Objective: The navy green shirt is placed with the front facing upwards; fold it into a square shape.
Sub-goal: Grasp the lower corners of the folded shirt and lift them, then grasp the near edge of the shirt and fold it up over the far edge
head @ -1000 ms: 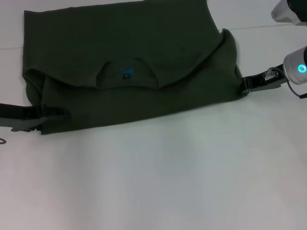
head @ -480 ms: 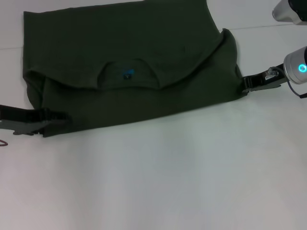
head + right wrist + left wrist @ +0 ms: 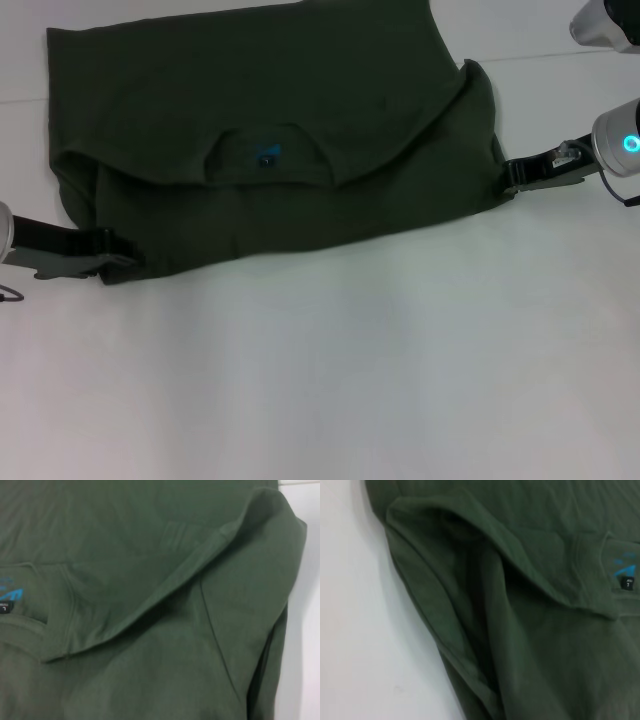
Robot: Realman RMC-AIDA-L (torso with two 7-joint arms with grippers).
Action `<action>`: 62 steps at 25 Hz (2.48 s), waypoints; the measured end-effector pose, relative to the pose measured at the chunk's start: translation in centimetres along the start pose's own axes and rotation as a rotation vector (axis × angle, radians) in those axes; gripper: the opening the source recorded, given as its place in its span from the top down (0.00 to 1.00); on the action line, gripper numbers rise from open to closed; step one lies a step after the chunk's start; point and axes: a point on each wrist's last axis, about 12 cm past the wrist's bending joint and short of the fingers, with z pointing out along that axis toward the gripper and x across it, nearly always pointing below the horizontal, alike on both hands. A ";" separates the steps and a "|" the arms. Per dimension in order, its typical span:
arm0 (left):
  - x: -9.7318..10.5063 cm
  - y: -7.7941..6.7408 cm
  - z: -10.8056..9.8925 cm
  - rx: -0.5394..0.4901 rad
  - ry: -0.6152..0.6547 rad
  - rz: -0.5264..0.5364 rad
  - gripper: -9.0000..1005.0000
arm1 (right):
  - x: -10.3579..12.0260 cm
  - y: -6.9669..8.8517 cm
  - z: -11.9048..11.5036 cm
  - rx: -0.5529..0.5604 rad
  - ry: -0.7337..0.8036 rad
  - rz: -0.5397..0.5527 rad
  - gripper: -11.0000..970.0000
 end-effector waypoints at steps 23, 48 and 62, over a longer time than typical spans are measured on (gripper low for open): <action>0.2 0.4 -2.8 0.045 0.111 0.042 0.98 | -0.2 0.7 -2.6 -0.065 0.070 -0.053 0.97; 3.5 0.1 -7.8 0.243 0.354 0.156 0.98 | 3.1 3.4 -5.5 -0.247 0.306 -0.185 0.97; -0.7 -0.1 -12.1 0.257 0.174 0.179 0.98 | -0.3 3.8 -12.4 -0.341 0.073 -0.219 0.97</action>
